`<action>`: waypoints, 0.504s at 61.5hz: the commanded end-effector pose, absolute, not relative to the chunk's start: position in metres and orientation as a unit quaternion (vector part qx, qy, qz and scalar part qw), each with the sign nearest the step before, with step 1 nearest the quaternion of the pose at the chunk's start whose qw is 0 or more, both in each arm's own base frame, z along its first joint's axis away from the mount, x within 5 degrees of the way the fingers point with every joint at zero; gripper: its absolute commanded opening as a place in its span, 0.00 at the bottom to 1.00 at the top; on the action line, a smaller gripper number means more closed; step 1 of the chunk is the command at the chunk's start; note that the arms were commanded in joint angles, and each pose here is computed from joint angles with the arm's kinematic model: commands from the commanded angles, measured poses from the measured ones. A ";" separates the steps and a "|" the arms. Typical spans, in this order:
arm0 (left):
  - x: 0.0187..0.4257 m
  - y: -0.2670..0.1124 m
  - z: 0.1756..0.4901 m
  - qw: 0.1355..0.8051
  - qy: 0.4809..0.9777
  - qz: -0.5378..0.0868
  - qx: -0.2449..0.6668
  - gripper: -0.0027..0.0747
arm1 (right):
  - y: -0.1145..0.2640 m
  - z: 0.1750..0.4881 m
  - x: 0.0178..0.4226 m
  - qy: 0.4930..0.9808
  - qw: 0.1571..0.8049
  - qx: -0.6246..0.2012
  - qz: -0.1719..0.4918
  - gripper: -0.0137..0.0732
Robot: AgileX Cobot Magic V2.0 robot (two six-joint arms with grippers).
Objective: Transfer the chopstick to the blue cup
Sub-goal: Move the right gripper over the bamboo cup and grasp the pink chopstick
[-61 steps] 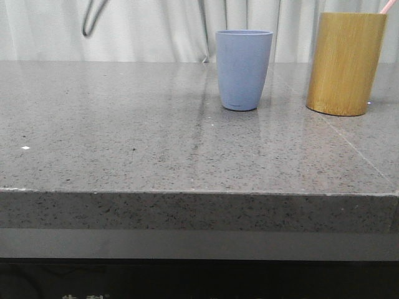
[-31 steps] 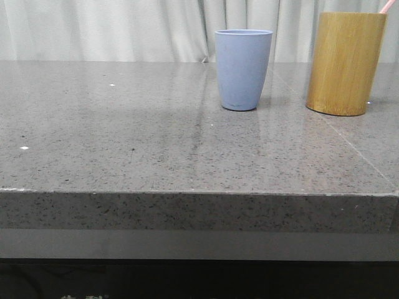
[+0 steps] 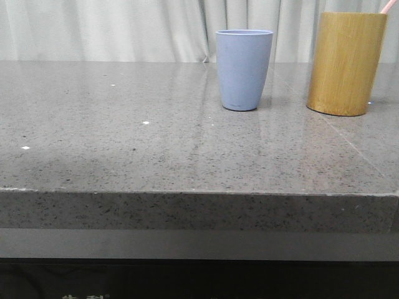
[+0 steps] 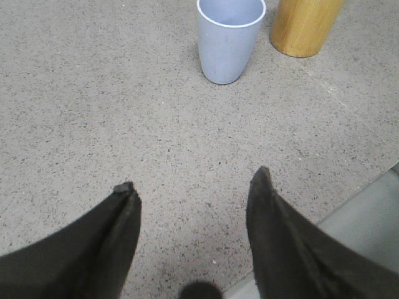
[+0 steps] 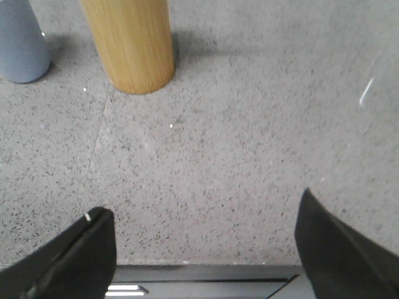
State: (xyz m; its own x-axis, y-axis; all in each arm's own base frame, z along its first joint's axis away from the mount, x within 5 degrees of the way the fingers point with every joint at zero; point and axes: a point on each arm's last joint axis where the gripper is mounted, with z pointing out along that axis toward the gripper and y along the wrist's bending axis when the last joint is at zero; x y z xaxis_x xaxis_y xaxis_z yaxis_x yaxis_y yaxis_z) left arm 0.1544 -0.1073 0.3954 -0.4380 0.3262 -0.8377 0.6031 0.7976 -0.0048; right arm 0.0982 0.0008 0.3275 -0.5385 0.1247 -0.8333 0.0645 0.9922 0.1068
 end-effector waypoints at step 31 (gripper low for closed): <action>0.147 -0.099 0.416 0.522 0.795 -0.156 0.266 0.54 | -0.038 0.399 0.193 0.866 0.476 0.150 0.018 0.85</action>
State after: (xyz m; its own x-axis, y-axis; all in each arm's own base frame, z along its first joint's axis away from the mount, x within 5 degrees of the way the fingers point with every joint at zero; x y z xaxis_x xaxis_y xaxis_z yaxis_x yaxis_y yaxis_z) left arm 0.1472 -0.0998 0.3989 -0.3957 0.3269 -0.8582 0.5946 0.8034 0.0319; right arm 0.1754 -0.0326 0.3779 -0.5495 0.2759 -0.7886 0.2710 0.9517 0.1442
